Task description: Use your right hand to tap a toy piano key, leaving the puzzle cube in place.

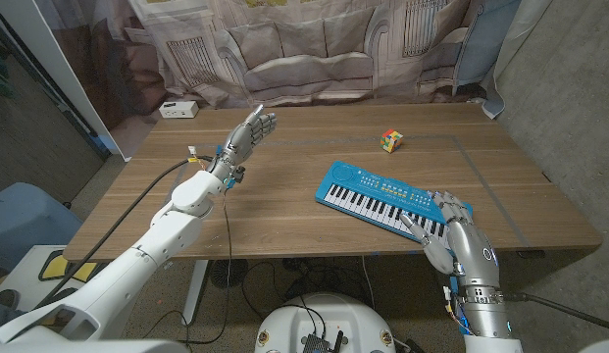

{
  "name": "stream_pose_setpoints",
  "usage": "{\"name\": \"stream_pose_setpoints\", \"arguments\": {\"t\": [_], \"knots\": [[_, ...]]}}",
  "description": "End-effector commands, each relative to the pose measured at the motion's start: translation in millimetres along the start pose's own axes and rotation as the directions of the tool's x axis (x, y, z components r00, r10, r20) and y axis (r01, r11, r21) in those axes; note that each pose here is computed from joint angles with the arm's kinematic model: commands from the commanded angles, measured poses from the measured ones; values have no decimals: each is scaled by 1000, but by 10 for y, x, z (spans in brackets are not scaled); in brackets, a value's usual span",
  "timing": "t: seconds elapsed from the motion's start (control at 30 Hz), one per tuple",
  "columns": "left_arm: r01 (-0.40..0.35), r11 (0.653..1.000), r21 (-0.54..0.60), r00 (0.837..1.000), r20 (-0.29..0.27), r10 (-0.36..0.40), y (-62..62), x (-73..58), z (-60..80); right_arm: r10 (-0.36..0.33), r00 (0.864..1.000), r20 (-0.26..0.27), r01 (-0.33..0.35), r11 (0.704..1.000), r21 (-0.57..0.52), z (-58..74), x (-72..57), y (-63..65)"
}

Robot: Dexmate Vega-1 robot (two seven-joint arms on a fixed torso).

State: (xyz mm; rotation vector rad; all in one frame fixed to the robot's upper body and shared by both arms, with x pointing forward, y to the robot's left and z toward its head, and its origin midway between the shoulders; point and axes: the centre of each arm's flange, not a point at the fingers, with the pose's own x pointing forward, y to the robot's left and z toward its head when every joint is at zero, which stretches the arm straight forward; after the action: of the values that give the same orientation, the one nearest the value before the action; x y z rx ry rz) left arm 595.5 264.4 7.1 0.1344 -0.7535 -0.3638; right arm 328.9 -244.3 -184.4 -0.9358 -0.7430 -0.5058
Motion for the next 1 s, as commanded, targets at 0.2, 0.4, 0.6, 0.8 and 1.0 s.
{"name": "stream_pose_setpoints", "arguments": {"t": [0.2,0.4,0.6,0.8,1.0], "knots": [[-13,1000,12,1000,16,13,12,-41,64,-5,1000,-22,3,995,-101,48,-53,-37],[-6,1000,16,1000,17,5,-7,-34,82,-4,1000,-29,1,991,-131,66,-72,-37],[8,1000,11,1000,13,-8,-47,-12,66,-1,999,-39,-5,989,-149,76,-106,-59],[13,1000,8,1000,12,-13,-69,6,64,13,998,-56,-22,985,-169,87,-95,-88],[10,1000,20,1000,14,-10,-70,24,95,31,997,-66,-43,981,-191,96,-56,-106]]}}
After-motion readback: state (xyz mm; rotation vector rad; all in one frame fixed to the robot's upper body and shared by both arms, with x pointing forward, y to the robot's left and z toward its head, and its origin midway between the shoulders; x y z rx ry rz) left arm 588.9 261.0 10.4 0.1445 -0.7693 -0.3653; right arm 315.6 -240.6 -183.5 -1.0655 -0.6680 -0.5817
